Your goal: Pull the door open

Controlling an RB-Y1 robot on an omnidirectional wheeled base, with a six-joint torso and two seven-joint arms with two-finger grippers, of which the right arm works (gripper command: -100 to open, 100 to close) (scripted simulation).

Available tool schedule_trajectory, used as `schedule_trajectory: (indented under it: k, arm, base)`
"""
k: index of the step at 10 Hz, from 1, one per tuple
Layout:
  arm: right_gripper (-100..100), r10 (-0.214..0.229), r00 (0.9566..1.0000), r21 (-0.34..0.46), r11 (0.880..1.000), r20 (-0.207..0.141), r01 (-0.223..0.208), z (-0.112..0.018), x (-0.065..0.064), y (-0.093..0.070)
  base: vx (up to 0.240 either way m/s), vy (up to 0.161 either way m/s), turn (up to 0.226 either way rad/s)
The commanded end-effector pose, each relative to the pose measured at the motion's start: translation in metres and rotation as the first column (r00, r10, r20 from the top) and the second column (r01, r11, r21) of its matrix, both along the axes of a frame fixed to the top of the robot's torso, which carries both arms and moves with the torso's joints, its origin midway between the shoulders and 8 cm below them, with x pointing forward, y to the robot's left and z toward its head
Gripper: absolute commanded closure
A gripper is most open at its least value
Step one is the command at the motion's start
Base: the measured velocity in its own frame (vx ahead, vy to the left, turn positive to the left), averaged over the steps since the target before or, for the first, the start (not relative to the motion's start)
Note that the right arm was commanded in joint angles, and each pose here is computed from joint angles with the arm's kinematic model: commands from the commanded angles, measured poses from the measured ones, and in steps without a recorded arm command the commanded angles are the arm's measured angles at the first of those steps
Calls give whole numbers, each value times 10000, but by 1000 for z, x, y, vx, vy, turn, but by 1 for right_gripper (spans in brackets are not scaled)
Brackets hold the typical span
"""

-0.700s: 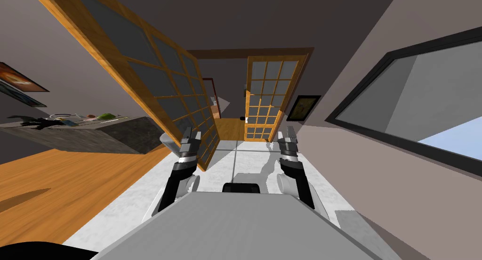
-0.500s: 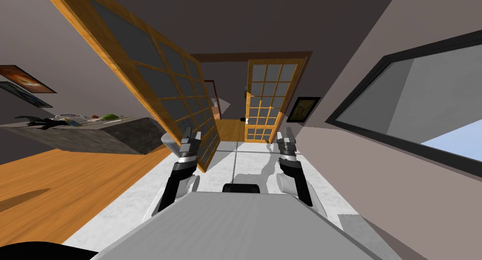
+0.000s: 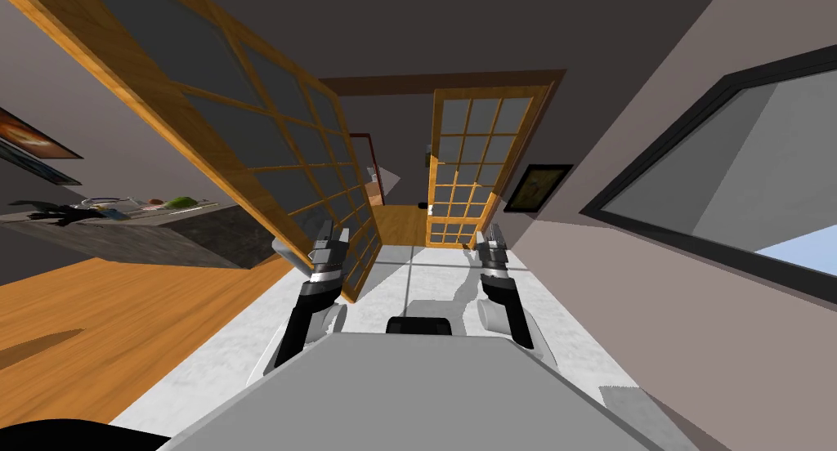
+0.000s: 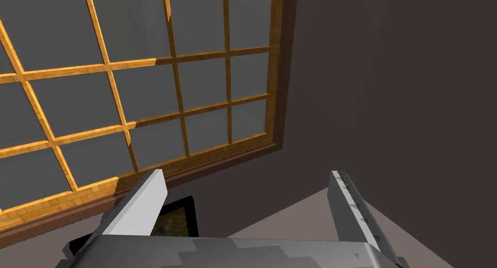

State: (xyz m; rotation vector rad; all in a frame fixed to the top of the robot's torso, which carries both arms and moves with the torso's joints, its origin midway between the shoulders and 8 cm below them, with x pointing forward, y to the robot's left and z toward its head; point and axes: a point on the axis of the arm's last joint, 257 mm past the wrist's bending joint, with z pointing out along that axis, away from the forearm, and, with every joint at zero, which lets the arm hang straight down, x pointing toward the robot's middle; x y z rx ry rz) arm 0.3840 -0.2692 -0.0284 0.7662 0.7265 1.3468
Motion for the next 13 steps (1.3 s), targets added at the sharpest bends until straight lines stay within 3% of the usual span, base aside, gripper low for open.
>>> schedule_trajectory:
  k: [1,7,13]
  arm:
    - [-100,203,9998,227,9995,-86,-201,-8,3,0]
    - [-100,999,9940,1248,9878,-450,-936,-42,21,-3]
    - [-100,1856,9796,2579,9528,-772,-1602,-83,40,-8]
  base:
    - [72,21,16]
    - [87,13,22]
    - [97,15,27]
